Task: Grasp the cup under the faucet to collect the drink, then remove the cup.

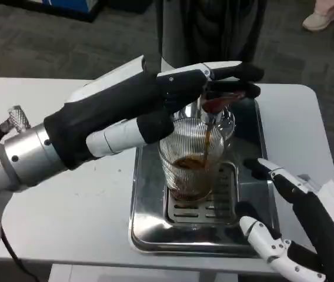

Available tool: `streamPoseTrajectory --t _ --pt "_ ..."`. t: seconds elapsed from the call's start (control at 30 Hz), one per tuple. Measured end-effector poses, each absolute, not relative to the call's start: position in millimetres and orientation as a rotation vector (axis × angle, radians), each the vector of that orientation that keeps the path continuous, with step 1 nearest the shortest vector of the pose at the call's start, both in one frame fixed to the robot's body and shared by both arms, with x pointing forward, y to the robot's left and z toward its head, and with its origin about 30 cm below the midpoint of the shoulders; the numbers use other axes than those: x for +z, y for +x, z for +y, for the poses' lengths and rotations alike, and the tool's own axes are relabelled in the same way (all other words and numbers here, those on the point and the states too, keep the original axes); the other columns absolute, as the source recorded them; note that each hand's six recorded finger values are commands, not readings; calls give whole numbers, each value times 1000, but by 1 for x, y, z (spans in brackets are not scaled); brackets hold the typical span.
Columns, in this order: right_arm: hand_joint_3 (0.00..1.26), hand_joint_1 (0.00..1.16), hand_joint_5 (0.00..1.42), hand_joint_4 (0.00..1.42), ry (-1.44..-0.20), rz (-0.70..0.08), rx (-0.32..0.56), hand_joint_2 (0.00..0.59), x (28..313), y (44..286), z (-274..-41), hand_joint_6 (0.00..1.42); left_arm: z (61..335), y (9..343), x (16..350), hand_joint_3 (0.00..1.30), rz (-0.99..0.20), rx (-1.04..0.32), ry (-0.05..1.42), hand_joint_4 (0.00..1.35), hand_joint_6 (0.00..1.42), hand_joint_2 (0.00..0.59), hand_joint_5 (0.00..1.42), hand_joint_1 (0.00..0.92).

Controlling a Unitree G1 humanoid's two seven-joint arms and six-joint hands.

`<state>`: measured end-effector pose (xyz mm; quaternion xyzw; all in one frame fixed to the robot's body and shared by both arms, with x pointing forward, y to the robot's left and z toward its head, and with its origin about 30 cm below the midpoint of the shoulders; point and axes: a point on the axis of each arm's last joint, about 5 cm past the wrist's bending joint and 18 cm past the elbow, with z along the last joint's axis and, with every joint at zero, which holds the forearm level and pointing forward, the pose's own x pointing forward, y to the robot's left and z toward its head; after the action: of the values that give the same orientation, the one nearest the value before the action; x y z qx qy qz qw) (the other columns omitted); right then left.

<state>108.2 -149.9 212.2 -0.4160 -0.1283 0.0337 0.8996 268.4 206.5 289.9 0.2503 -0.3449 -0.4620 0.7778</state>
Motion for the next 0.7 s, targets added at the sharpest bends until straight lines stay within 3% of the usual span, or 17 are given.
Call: streamPoseTrajectory --t 0.7 --pt "172 232 133 184 -860 -262 71 442 212 108 -150 32 206 267 290 166 -747 -1001 546 202 0 47 192 0"
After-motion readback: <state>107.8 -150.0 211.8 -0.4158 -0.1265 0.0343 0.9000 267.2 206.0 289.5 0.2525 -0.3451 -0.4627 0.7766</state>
